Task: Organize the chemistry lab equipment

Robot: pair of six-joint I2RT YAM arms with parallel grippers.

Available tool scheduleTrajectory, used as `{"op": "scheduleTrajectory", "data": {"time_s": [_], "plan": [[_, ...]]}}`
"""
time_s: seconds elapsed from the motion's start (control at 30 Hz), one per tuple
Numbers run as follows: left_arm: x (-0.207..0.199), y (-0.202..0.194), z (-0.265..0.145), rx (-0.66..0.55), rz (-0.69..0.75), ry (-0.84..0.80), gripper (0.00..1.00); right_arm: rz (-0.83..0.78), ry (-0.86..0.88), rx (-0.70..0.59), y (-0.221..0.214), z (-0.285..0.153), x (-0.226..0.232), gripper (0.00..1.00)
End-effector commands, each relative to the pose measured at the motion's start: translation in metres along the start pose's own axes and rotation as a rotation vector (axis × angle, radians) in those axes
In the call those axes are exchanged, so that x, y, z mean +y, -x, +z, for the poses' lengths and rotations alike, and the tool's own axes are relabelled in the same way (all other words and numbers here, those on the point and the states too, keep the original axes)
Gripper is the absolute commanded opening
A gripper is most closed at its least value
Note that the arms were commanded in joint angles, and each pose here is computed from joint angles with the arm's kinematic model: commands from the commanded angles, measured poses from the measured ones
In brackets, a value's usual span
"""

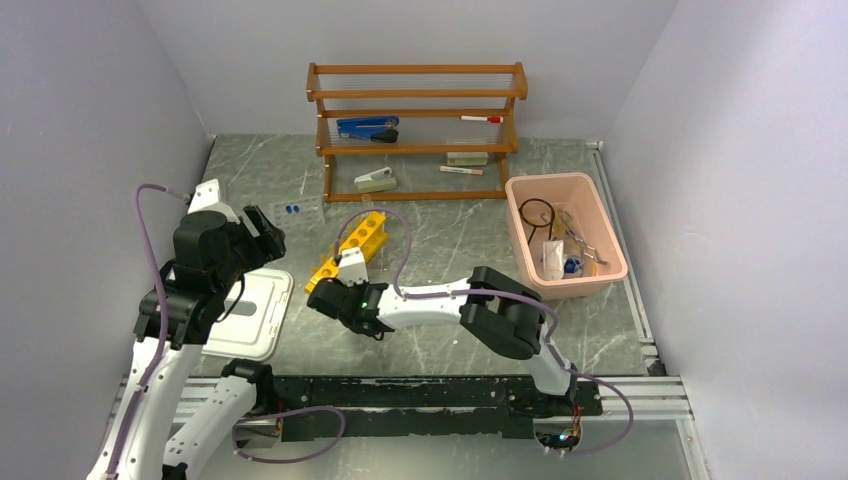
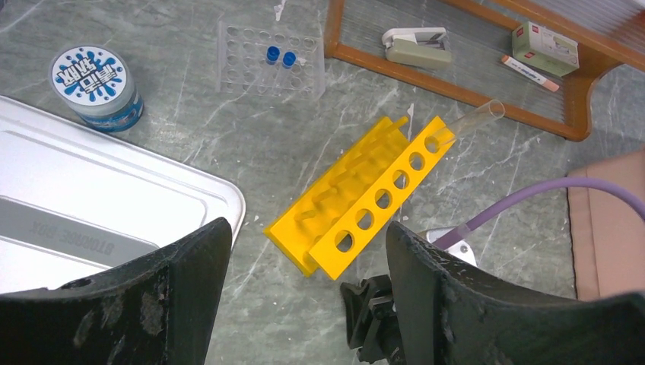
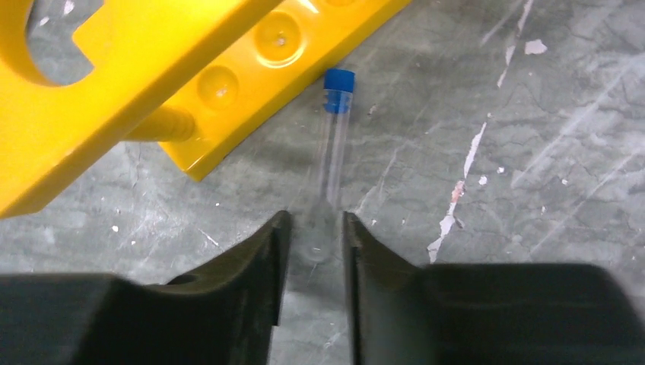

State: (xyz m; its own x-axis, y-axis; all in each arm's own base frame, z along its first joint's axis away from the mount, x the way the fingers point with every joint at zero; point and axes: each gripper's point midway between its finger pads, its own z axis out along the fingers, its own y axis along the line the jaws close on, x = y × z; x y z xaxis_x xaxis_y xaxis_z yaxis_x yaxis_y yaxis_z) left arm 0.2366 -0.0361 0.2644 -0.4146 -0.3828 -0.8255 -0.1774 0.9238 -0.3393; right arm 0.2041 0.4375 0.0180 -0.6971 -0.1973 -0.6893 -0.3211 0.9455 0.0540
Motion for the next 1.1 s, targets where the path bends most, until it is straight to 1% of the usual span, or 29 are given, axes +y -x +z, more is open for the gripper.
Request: {"op": "scheduleTrajectory", "data": {"time_s": [0.0,0.1,0.2,0.3,0.43,0.6,0.7,0.83,0.93,1.07], "plan": [[0.0,0.005,-0.003,-0.016,0.006,0.009,0.78,-0.006,-0.076,0.028,-0.017,0.009,-0.017,0.28],[0.0,0.005,-0.003,-0.019,0.009,0.011,0.78,-0.008,-0.071,0.03,-0.018,0.009,-0.018,0.21],[0.0,0.004,-0.003,-0.017,0.007,0.008,0.78,-0.008,-0.067,0.04,-0.019,0.012,-0.019,0.19],[-0.001,0.003,-0.002,-0.013,-0.003,0.006,0.78,-0.007,-0.071,0.046,-0.018,0.015,-0.023,0.12],[-0.005,-0.004,0.002,0.013,-0.017,-0.015,0.79,-0.001,-0.059,0.002,-0.008,0.005,-0.03,0.07],[-0.021,-0.012,0.009,0.059,-0.034,-0.089,0.81,0.026,0.037,-0.098,0.016,-0.029,-0.038,0.06],[-0.042,-0.016,0.012,0.094,-0.038,-0.192,0.85,0.008,0.131,-0.186,0.032,-0.055,-0.044,0.05],[-0.083,-0.026,0.011,0.181,-0.04,-0.413,0.88,-0.015,0.276,-0.345,0.07,-0.101,-0.044,0.05],[-0.117,-0.031,0.003,0.251,-0.052,-0.605,0.87,-0.051,0.336,-0.43,0.093,-0.127,-0.042,0.05],[-0.142,-0.047,-0.003,0.383,-0.098,-0.77,0.84,-0.087,0.388,-0.516,0.118,-0.153,-0.039,0.06]]}}
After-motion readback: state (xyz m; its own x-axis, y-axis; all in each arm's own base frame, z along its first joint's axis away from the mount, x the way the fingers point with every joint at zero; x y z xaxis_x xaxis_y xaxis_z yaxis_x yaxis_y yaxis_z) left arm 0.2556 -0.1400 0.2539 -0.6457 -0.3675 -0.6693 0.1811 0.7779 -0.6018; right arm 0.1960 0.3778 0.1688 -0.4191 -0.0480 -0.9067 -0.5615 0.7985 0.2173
